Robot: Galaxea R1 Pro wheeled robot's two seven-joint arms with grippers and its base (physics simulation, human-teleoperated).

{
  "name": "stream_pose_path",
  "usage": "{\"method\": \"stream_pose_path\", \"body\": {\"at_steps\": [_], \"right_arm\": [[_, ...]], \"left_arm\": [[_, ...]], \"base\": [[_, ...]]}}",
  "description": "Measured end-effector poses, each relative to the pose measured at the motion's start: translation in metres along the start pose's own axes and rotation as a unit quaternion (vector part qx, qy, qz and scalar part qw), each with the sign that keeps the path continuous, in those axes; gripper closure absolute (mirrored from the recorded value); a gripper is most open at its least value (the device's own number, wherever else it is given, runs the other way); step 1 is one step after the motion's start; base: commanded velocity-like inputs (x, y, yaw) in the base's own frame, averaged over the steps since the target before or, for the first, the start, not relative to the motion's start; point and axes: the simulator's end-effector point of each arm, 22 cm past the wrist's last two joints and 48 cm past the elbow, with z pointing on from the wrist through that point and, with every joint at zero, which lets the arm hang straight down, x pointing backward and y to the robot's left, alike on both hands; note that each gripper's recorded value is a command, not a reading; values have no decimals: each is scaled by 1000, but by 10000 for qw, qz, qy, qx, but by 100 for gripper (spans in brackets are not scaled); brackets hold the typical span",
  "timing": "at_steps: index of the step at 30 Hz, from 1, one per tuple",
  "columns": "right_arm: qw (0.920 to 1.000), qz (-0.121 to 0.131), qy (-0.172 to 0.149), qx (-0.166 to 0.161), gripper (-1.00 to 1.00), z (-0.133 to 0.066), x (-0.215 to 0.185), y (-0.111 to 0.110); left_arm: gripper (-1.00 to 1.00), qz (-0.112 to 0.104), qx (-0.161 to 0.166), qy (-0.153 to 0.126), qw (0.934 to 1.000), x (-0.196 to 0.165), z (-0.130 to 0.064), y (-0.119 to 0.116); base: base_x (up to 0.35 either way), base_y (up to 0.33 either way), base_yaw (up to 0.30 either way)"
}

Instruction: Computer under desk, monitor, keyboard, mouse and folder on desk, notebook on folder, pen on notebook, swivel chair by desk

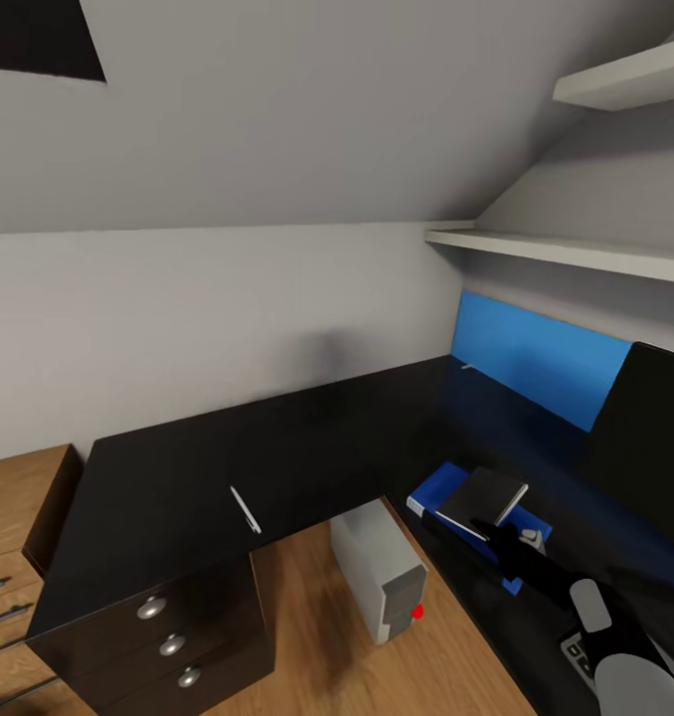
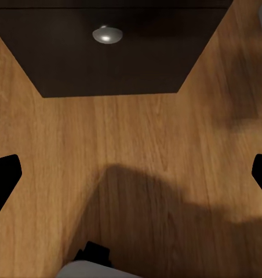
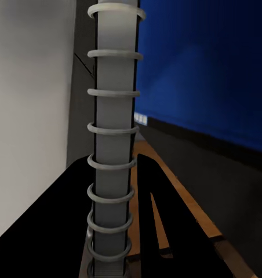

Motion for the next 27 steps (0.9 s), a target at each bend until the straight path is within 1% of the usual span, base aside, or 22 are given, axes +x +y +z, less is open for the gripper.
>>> {"method": "stream_pose_path", "body": {"at_steps": [3,22,23,27], "right_arm": [[10000,0,-2,0,100,2,0,-4],[10000,5,-2,-7,100,2,0,-4],[10000,5,-2,-6,-100,2,0,-4],[10000,-2,2,0,-100,2,1,-4]], "left_arm": [[-100,1,-4,2,10000,3,3,0],[-100,8,8,2,10000,3,3,0],[-100,9,9,3,10000,3,3,0],[-100,13,10,3,10000,3,3,-1]], "base": [[0,0,0],[0,0,0],[0,0,0],[0,0,0]]}}
